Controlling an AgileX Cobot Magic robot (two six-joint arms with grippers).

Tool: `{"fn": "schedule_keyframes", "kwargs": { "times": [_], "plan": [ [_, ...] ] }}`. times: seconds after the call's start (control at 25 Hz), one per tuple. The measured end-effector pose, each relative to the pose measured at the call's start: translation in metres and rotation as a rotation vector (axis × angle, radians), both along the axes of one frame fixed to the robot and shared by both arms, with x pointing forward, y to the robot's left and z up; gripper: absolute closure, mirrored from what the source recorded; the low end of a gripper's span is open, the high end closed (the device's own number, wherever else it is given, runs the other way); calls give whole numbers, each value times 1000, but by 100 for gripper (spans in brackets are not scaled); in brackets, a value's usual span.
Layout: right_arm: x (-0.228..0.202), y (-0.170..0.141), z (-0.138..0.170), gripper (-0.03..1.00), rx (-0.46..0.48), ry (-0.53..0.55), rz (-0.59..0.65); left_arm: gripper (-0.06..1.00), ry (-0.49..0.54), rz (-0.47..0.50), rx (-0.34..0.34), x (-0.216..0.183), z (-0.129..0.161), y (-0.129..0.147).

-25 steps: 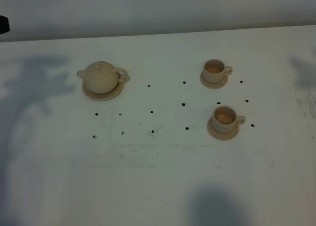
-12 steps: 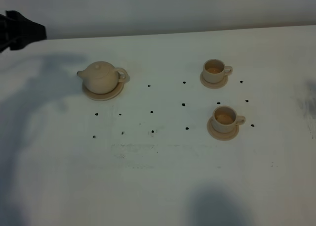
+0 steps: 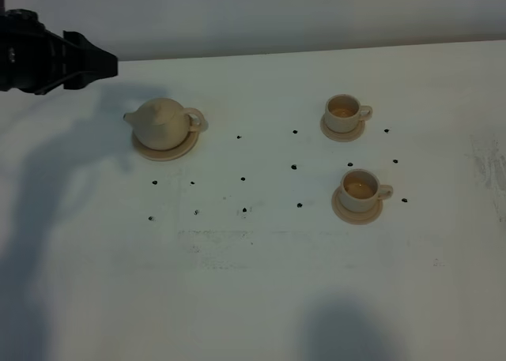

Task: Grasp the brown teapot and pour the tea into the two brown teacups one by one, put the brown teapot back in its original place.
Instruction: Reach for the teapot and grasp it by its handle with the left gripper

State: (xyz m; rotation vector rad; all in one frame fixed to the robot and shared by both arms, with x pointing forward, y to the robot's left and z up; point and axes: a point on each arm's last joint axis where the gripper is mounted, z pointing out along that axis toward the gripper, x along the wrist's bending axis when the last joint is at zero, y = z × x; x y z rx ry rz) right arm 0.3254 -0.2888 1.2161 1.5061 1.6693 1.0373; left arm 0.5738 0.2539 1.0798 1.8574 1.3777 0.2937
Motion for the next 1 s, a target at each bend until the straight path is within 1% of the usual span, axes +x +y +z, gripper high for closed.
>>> {"fn": "schedule_keyframes", "kwargs": {
  "times": [0.2,0.36,0.48,0.64,0.84,1.0],
  "plan": [
    [-36,7,-25,46,-9,-5,-31,48,-12,-42,-2,9,4,-14],
    [-60,13,-47,46,-11,-8,-29,48,-27,-61,-4,16,8,-21],
    [-74,15,-64,46,-25,1,-10,48,-9,-85,1,21,5,-27],
    [-89,14,-88,46,-56,27,25,48,9,-128,28,23,-1,-40],
    [-112,12,-106,46,-72,-57,0,48,0,-150,50,28,-2,-52],
    [-115,9,-126,46,-59,-91,-37,48,-2,-154,68,34,-3,-58]
  ]
}}
